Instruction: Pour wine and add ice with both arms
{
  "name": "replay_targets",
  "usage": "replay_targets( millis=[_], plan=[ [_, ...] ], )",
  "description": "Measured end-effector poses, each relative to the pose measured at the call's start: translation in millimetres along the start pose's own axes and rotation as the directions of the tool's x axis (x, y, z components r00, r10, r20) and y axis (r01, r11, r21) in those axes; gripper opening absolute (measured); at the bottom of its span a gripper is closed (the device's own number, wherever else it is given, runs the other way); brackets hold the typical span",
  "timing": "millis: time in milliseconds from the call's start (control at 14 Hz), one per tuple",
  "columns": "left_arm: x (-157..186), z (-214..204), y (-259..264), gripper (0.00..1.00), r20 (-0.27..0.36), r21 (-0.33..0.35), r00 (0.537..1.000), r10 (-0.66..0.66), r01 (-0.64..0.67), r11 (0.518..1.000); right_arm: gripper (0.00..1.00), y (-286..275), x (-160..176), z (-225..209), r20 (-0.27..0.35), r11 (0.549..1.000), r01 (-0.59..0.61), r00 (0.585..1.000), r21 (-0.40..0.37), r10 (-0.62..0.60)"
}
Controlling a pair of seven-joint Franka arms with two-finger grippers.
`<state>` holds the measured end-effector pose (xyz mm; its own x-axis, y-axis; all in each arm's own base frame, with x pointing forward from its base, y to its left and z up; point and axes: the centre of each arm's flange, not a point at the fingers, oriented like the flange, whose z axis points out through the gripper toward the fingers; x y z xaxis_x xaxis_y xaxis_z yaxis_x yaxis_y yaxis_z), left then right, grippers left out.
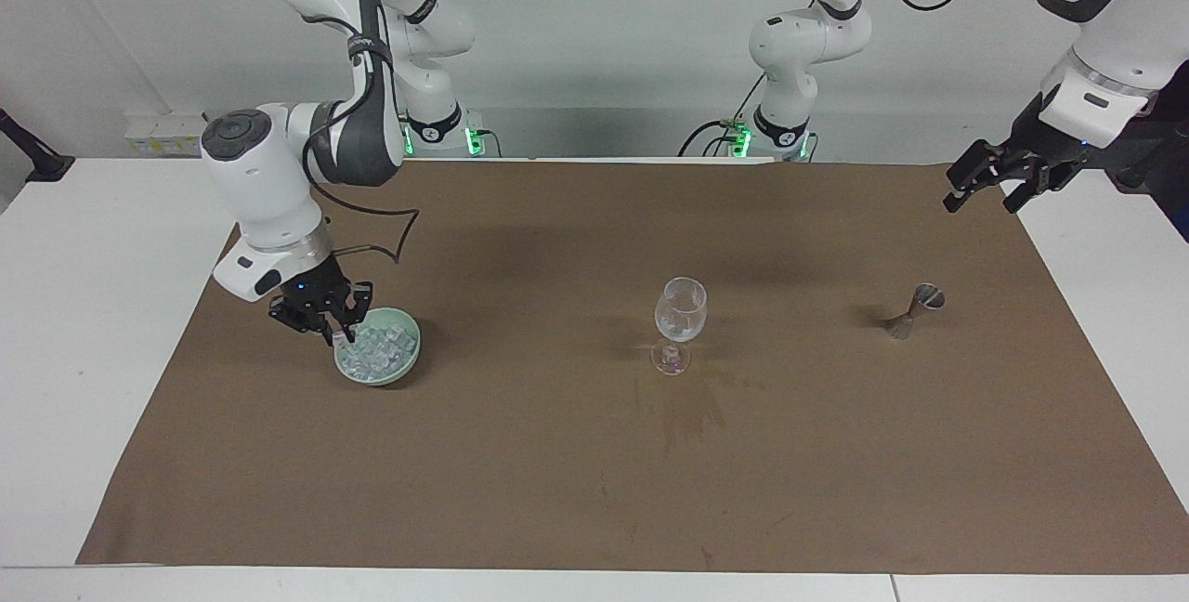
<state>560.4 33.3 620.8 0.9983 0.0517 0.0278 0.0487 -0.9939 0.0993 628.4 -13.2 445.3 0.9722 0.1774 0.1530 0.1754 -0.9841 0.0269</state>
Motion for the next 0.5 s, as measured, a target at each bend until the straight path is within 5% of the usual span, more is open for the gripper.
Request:
replay_targets(
  millis=[500],
  plan=[
    [-0.8,-18.4,11.0,0.97,-0.040,0.107,0.999,0.006,-0.002,0.994,0.25,6.6,-10.0,-118.6,0.115,0.999,-0.024,0.993,0.041,0.019]
  ],
)
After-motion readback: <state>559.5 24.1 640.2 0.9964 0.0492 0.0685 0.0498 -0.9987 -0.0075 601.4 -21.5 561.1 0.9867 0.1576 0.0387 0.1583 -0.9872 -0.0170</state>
